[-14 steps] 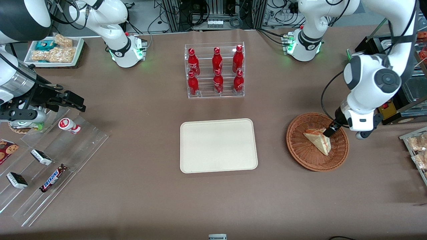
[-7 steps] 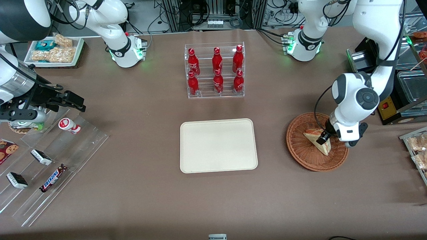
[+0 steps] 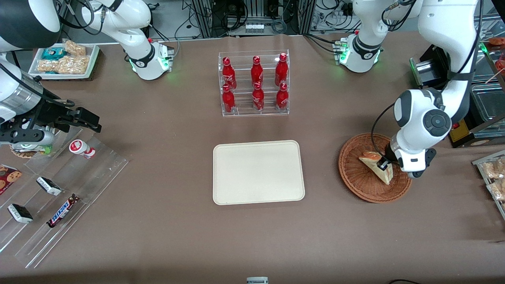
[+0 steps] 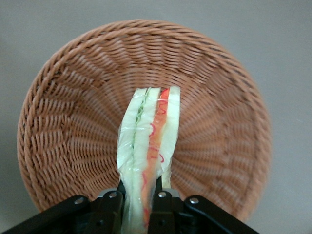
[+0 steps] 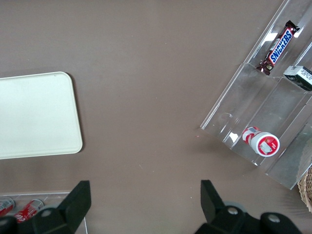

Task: Place sandwich from basket to tray
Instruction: 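Lift the sandwich and carry it with the left gripper over the cream tray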

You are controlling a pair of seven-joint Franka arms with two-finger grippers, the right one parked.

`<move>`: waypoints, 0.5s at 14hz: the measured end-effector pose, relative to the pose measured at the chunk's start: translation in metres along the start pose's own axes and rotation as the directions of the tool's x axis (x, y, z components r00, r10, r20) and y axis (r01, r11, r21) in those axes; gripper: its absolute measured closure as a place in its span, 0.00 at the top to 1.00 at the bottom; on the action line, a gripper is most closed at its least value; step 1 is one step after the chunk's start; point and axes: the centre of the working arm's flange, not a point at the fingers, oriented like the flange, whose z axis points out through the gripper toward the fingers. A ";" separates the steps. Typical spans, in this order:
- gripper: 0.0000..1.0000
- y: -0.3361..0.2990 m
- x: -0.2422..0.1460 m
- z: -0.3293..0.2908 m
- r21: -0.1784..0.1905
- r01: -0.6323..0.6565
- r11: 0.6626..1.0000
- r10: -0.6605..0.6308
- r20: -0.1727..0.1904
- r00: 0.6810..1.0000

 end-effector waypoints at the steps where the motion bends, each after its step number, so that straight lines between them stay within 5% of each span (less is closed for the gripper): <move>1: 0.19 0.019 -0.008 -0.019 -0.007 -0.031 1.000 0.031 0.003 1.000; 4: 0.19 0.083 -0.058 -0.052 -0.059 -0.183 0.981 0.183 -0.001 0.983; 7: 0.15 0.149 -0.125 -0.039 -0.069 -0.371 0.926 0.371 -0.015 0.929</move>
